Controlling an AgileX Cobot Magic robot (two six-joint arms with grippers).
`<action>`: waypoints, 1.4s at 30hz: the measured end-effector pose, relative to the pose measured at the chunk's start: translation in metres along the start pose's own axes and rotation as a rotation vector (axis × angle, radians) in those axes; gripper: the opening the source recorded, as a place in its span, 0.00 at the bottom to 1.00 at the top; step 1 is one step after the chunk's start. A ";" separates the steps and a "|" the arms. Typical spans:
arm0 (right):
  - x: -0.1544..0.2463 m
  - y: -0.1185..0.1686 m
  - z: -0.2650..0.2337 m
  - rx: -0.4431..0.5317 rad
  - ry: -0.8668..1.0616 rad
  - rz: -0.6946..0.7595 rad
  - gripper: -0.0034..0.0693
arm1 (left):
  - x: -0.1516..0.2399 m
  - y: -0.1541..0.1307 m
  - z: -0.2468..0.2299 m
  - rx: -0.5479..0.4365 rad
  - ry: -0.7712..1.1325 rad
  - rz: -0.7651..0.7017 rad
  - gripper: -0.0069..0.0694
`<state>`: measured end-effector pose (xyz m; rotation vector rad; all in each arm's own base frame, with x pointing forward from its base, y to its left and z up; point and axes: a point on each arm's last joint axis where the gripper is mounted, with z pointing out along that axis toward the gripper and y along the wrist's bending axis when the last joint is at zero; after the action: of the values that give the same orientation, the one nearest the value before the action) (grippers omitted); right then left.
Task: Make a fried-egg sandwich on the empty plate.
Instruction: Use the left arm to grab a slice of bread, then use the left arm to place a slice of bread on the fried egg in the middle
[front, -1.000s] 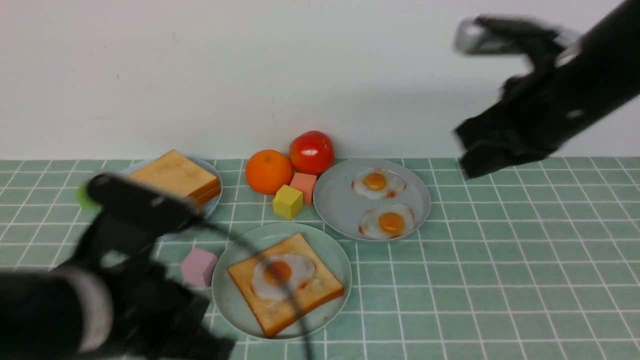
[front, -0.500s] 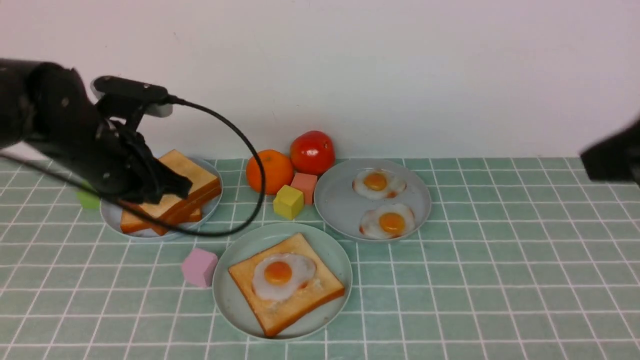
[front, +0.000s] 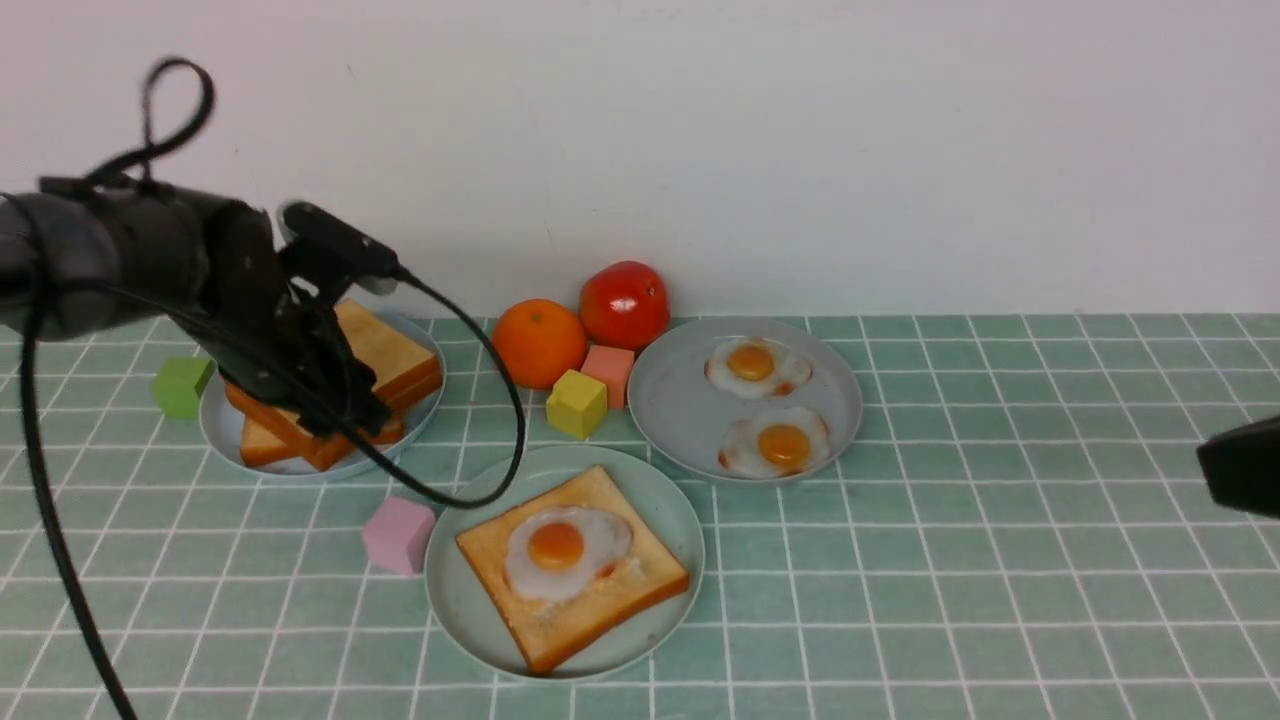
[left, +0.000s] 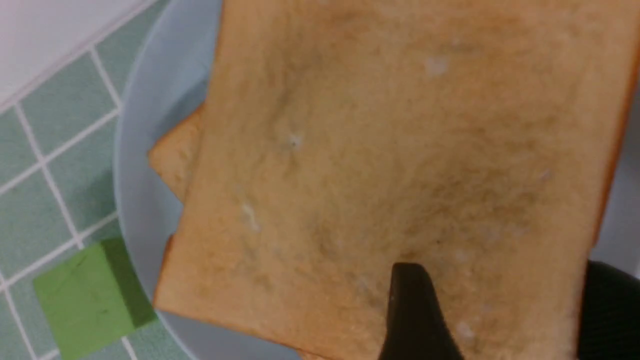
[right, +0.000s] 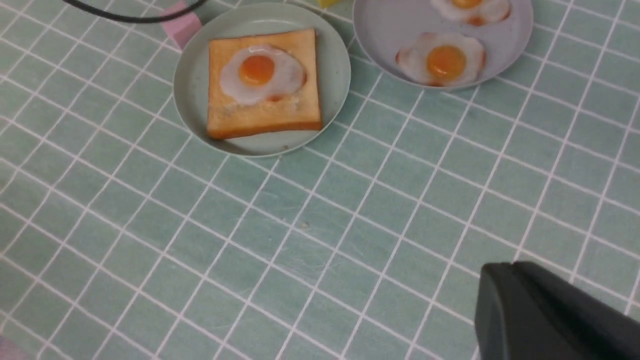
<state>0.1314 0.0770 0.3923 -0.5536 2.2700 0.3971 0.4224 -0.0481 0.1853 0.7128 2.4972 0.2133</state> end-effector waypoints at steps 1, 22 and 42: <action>0.000 0.000 0.000 -0.004 0.000 0.002 0.07 | 0.000 0.000 0.002 -0.001 0.002 0.004 0.63; -0.001 0.009 0.000 -0.096 -0.009 0.063 0.09 | -0.009 0.007 -0.039 -0.017 -0.035 -0.017 0.22; -0.001 0.009 0.000 -0.096 -0.006 0.033 0.11 | 0.014 -0.197 -0.130 0.121 -0.091 0.318 0.22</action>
<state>0.1272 0.0845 0.3939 -0.5634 2.2653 0.5259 0.2550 -0.2087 0.2330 1.1447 2.3154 0.1401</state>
